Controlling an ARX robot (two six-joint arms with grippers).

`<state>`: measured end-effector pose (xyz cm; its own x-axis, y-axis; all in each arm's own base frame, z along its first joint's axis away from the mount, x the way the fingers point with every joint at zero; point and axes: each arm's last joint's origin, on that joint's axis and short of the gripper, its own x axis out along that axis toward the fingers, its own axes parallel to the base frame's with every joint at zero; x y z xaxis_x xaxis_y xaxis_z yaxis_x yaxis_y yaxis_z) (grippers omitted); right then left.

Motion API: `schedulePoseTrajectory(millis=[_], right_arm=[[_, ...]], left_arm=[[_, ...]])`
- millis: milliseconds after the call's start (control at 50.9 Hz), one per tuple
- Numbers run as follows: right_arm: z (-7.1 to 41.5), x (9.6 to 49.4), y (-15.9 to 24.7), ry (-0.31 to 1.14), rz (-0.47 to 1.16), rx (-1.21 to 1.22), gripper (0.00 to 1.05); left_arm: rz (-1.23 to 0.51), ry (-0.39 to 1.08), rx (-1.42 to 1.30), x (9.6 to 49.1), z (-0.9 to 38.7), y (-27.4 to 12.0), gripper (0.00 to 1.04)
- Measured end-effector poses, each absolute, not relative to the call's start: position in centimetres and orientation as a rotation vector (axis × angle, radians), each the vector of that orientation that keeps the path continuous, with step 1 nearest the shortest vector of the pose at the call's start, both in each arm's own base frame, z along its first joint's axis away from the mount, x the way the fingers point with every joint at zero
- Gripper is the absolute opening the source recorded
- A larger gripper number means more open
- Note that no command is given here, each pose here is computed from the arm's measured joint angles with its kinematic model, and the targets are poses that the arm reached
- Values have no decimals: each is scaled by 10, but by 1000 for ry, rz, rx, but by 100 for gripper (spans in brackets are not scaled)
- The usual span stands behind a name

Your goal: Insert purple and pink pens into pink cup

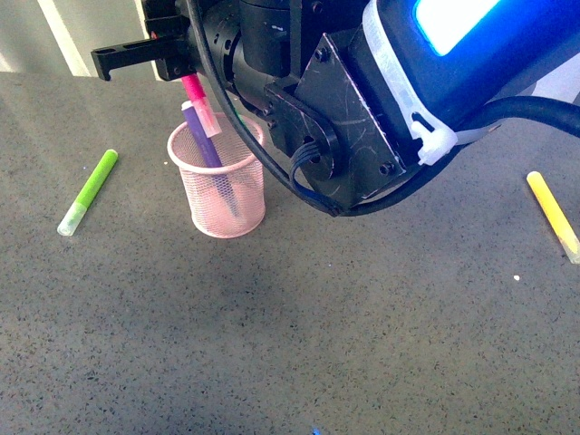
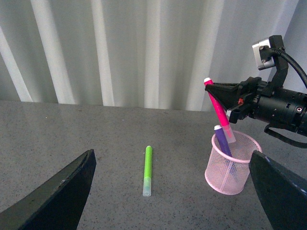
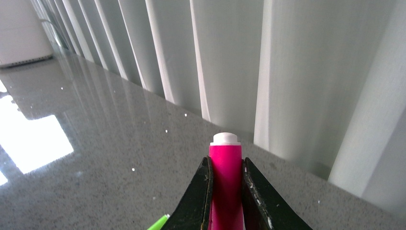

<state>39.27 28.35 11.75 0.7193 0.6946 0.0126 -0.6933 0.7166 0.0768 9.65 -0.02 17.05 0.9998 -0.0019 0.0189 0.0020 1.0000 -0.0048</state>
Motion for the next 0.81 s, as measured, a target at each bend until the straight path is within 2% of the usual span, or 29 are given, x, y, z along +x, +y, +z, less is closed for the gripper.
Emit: schedulePoseTrajectory(millis=[531,629,688,806], right_arm=[[110,391,287,48,770,83,11],[109,391,286,61,760,81,33],[108,391,285,66,747,82,42],[112,389,278,71,708,85,70]], left_arm=[[-2,-19,-5,97,170,0,98],[-2,-19,-5,97,170,0,98],[-2,-19,-5,97,170,0,98],[-2,-19,-5,97,170,0,98]])
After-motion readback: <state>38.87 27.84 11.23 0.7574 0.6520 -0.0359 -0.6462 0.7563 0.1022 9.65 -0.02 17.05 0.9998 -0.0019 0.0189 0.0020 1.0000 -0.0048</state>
